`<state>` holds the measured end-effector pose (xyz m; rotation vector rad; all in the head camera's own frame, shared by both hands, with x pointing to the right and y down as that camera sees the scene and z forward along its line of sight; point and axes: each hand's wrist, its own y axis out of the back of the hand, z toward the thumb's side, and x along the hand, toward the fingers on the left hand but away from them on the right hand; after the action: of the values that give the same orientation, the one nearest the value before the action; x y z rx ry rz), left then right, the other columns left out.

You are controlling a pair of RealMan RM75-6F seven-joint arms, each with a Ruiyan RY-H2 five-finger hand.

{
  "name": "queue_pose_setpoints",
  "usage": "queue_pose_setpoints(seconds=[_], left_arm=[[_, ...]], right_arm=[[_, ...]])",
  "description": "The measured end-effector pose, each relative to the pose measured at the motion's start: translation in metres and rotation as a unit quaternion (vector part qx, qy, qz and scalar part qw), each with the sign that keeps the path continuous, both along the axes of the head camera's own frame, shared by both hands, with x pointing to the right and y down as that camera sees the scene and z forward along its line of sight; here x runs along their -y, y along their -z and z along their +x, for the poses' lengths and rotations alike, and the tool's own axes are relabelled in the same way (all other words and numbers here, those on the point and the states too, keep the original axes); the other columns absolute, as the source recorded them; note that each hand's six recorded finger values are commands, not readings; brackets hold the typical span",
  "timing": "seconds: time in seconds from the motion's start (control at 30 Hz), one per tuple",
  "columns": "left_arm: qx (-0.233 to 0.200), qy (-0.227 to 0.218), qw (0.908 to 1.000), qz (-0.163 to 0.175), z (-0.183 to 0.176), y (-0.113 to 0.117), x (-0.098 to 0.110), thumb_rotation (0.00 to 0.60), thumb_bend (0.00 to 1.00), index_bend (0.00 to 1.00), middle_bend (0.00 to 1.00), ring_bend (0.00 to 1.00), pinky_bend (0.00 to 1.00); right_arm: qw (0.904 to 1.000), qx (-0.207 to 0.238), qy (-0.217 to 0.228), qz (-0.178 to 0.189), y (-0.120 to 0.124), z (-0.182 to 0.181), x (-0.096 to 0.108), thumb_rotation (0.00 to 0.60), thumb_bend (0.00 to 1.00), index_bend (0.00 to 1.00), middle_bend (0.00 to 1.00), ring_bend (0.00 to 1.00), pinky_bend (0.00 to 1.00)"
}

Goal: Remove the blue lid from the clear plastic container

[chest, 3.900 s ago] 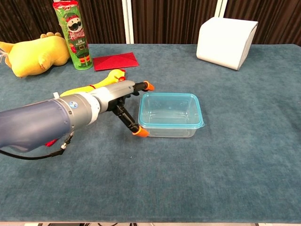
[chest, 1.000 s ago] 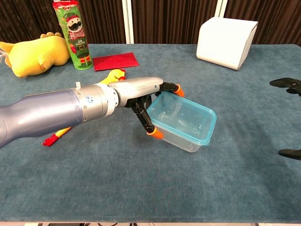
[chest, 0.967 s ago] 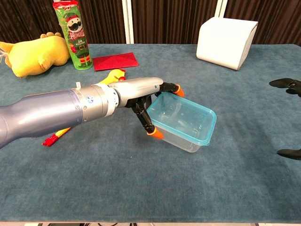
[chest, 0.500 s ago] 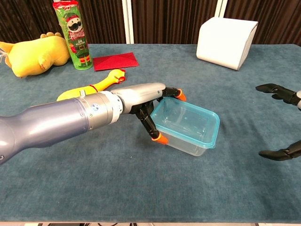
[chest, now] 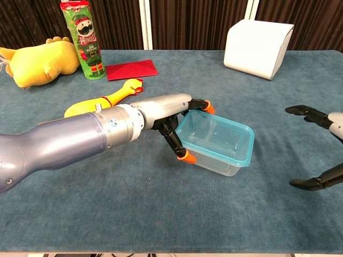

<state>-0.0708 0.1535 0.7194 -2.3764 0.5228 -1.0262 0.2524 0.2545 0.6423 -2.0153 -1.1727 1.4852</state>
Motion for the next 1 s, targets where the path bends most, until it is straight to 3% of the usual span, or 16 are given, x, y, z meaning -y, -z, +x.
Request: queue_pose_setpoints(seconds=[0.5, 1.0], left_arm=[[-0.004, 0.002, 1.0000, -0.004, 0.010, 0.001, -0.006, 0.600, 0.15, 0.20, 0.28, 0.29, 0.44], [-0.004, 0.000, 1.0000, -0.008, 0.021, 0.002, -0.012, 0.600, 0.15, 0.21, 0.28, 0.29, 0.44]], right_arm=[[0.9996, 0.026, -0.009, 0.002, 0.000, -0.022, -0.001, 0.600, 0.19, 0.00, 0.00, 0.00, 0.00], [0.9978, 0.036, -0.052, -0.018, -0.005, -0.033, 0.000, 0.600, 0.19, 0.00, 0.00, 0.00, 0.00]])
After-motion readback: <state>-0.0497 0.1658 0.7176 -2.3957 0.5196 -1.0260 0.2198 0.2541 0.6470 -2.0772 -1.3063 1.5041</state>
